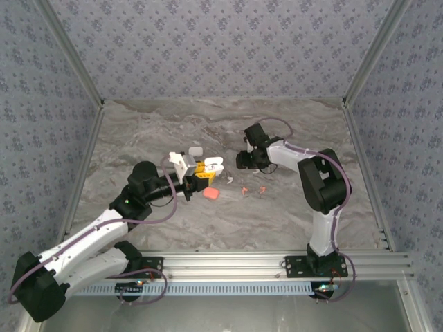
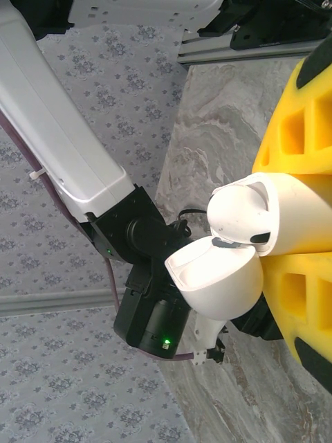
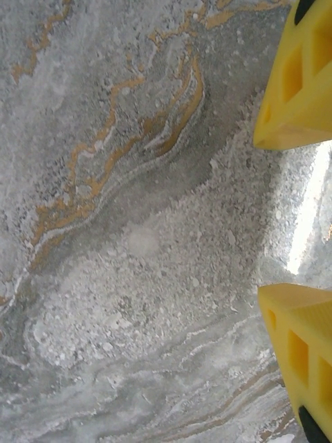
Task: Insert wireless bluetooth earbuds into charging case
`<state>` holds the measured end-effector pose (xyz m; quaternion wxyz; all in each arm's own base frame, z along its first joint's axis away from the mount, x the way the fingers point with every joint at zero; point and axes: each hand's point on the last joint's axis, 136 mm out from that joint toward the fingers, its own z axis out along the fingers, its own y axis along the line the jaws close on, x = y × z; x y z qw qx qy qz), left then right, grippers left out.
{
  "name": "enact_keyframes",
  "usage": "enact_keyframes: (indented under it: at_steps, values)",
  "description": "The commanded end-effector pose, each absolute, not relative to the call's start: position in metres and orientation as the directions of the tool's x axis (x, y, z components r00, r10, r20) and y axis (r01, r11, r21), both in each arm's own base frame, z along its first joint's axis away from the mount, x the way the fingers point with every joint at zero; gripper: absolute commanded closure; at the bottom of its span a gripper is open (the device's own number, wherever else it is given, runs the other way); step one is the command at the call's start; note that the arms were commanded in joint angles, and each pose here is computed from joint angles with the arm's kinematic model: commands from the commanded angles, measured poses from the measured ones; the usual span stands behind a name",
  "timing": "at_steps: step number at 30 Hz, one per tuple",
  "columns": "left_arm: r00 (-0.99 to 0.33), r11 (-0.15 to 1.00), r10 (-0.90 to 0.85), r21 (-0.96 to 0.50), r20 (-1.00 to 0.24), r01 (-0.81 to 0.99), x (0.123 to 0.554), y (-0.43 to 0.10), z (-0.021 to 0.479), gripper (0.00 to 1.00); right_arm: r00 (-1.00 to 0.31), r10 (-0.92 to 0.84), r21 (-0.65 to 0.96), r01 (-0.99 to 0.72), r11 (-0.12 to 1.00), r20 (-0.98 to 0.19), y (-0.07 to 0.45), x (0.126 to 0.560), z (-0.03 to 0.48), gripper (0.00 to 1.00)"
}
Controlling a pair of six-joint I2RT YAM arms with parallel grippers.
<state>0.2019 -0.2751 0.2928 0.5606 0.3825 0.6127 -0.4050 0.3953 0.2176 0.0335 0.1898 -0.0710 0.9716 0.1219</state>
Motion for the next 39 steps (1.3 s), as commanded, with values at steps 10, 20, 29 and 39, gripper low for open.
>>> enact_keyframes:
  at_steps: [10,20,29,39]
  values:
    - [-0.048,0.380,0.003,-0.043,-0.999,0.924,0.199,-0.274,0.300,1.00,-0.919,-0.187,0.098,-0.234,0.967,-0.348,0.218,0.382,0.030,0.44]
    - [-0.057,0.380,0.005,-0.051,-0.998,0.924,0.199,-0.274,0.297,1.00,-0.938,-0.195,0.068,-0.223,0.972,-0.287,0.207,0.366,0.021,0.44]
    - [-0.059,0.383,0.007,-0.052,-0.998,0.922,0.200,-0.274,0.296,1.00,-0.936,-0.200,0.058,-0.226,0.973,-0.289,0.200,0.355,0.031,0.45]
    - [-0.062,0.383,0.007,-0.054,-0.998,0.922,0.201,-0.275,0.296,1.00,-0.922,-0.195,0.086,-0.235,0.968,-0.334,0.201,0.354,0.059,0.44]
